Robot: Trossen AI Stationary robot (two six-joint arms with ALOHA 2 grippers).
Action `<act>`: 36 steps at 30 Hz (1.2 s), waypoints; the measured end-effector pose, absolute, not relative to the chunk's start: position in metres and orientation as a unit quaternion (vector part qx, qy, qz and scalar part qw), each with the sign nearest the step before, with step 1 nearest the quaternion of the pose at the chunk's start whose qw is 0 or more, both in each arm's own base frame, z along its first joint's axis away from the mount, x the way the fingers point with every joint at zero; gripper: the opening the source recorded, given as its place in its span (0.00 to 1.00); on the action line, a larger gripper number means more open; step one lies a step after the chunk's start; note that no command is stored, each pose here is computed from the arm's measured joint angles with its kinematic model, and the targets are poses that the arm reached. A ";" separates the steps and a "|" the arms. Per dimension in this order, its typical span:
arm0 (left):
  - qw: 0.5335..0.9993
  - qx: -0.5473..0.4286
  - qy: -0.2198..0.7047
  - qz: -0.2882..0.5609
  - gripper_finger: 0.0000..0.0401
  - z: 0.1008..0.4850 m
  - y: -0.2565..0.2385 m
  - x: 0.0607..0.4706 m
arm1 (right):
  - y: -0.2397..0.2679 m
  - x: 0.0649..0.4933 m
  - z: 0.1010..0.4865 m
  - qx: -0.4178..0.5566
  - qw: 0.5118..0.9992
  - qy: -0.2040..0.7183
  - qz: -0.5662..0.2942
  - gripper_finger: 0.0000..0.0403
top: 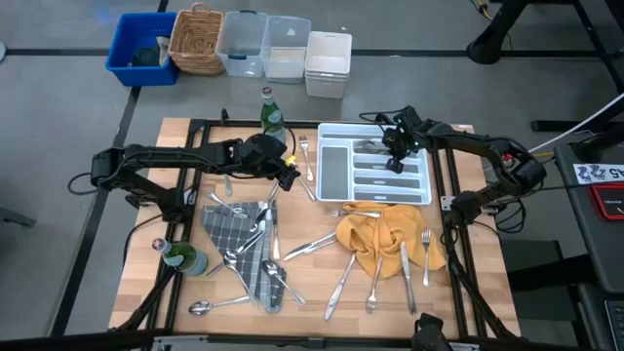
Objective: Sort silverware
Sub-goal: Put the silver fork into the cutlery tray, then put the silver spoon into the cutlery tray
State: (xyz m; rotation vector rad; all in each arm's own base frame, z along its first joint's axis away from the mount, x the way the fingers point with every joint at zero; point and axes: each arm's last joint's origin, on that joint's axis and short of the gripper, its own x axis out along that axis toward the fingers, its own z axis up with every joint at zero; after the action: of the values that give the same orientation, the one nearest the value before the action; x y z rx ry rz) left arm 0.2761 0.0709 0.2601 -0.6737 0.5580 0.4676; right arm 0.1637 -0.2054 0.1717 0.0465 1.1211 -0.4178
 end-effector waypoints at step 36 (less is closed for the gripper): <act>0.799 -0.399 0.346 0.287 0.29 0.244 0.068 0.261 | -0.198 0.210 0.231 0.269 0.875 0.341 -0.216 0.23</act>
State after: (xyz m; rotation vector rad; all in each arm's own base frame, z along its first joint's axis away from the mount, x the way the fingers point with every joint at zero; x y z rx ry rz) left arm 0.2609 0.0678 0.2436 -0.8569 0.7429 0.6168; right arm 0.2105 -0.1984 0.2305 0.5608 0.7114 -0.4512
